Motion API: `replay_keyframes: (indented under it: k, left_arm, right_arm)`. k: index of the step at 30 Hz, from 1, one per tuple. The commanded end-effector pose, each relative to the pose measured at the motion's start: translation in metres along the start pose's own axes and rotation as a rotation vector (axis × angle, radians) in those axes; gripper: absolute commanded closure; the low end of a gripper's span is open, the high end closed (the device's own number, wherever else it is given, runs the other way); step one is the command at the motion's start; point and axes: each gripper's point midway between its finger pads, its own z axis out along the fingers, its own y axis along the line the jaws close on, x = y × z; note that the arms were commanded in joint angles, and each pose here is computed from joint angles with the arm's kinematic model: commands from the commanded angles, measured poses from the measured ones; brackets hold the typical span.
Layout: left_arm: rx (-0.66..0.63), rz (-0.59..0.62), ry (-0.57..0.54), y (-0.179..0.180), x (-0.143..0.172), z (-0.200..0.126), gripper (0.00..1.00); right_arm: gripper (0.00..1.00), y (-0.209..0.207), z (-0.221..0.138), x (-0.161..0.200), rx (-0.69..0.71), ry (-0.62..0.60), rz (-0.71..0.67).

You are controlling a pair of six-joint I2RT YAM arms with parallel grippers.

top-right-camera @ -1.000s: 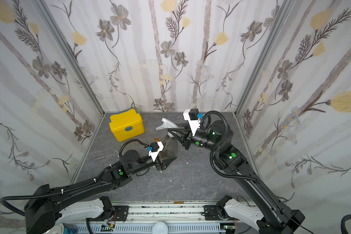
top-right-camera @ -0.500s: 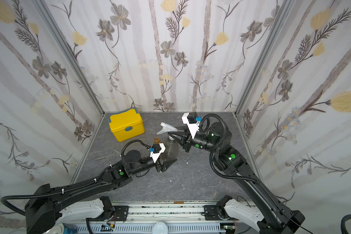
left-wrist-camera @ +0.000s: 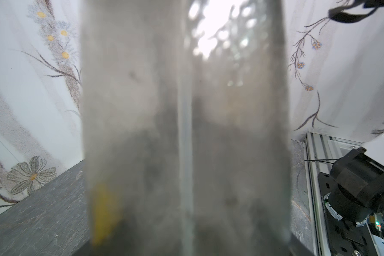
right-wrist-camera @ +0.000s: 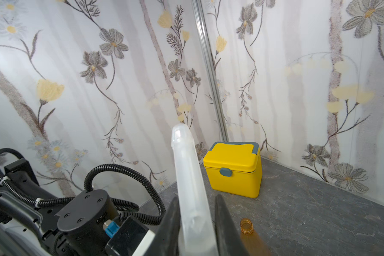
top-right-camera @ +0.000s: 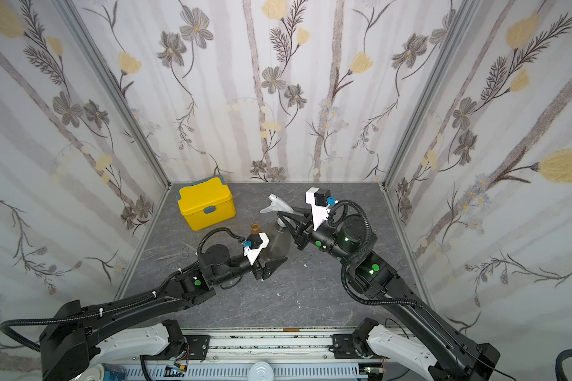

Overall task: Attach spray nozzles to spray bottles
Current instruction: Screw the spray nozzle on the spray bottle.

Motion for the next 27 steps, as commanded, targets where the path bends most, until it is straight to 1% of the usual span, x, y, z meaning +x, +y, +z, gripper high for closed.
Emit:
replay_keyframes:
  k: [1,7,9,11,18,24,27]
  left_arm:
    - [-0.121,-0.027,-0.238,0.022,-0.063,-0.010,0.31]
    - [-0.192,-0.019,-0.255,0.034,-0.065,-0.015,0.31]
    - [-0.201,-0.011,-0.251,0.035,-0.065,-0.015,0.31]
    - [-0.201,-0.004,-0.246,0.035,-0.065,-0.015,0.31]
    - [-0.203,0.010,-0.233,0.035,-0.066,-0.015,0.31]
    - [-0.222,0.002,-0.213,0.039,-0.063,-0.011,0.31]
    - [-0.227,-0.001,-0.210,0.040,-0.062,-0.011,0.31]
  right_arm:
    - [0.86,-0.017,0.006,0.053,0.155,0.157,0.059]
    - [0.84,-0.021,0.014,0.057,0.298,0.158,0.035]
    - [0.83,-0.016,0.019,0.061,0.311,0.187,-0.010]
    - [0.82,-0.008,0.026,0.068,0.290,0.226,-0.050]
    - [0.82,-0.008,0.031,0.080,0.331,0.324,-0.179]
    - [0.82,-0.018,0.029,0.080,0.422,0.350,-0.216]
    - [0.81,-0.015,0.034,0.084,0.424,0.360,-0.227]
